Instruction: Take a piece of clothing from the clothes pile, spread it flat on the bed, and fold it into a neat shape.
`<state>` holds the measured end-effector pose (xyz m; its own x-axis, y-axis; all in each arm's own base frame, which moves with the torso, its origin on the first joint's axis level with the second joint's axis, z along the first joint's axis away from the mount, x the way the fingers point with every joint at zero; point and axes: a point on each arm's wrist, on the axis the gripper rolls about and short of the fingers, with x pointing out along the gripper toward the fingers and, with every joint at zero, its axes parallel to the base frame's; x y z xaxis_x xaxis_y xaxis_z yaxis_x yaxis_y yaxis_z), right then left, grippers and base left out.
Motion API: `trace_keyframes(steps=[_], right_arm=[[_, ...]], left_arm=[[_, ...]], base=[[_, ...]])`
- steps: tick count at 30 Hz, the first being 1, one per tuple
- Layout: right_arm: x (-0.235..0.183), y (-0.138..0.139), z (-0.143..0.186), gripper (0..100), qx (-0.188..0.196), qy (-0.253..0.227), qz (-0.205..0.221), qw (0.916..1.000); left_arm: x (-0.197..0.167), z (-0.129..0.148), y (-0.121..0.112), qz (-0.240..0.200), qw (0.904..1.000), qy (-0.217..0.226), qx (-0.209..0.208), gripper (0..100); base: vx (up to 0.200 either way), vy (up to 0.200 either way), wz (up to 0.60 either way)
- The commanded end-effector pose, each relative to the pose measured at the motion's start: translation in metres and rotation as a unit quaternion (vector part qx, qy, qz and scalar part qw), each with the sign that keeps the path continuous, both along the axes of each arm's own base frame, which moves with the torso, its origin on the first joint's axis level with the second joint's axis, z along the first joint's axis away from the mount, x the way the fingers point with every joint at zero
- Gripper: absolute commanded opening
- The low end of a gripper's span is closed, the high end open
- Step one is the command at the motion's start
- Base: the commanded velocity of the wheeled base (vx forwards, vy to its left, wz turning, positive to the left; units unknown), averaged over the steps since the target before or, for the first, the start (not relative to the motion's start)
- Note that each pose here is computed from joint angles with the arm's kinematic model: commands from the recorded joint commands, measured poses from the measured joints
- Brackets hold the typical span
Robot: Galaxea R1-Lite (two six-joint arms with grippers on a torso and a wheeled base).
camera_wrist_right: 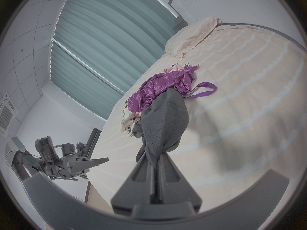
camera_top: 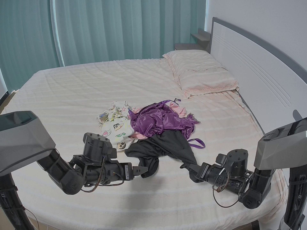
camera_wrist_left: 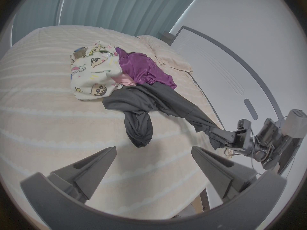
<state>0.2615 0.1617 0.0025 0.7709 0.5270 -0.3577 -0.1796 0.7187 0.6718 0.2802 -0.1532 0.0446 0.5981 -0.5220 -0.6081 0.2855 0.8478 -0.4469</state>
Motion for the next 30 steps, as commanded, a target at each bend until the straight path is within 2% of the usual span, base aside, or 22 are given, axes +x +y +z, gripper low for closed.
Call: trace_keyframes(steps=[1,10,16,21,30], right_arm=[[-0.001,0.001,-0.001,0,0.0,0.001,0.002,1.0],[-0.001,0.001,-0.001,0,-0.002,0.001,0.003,1.0],[-0.001,0.001,-0.002,0,-0.003,0.002,0.002,1.0],[-0.001,0.001,-0.001,0,-0.003,0.001,0.002,1.0],[-0.001,0.001,-0.001,0,-0.003,0.001,0.002,1.0]], left_arm=[[0.02,-0.03,-0.014,-0.002,0.9997,0.021,0.013,100],[0.048,-0.064,-0.029,-0.001,0.9988,0.042,0.025,100],[0.06,-0.076,-0.036,0.004,0.9988,0.038,0.029,100],[0.073,-0.086,-0.043,0.03,0.9983,0.02,0.046,100],[0.074,-0.093,-0.059,0.016,0.9987,0.017,0.046,100]], base=[[0.0,0.0,0.0],[0.0,0.0,0.0],[0.0,0.0,0.0],[0.0,0.0,0.0],[0.0,0.0,0.0]])
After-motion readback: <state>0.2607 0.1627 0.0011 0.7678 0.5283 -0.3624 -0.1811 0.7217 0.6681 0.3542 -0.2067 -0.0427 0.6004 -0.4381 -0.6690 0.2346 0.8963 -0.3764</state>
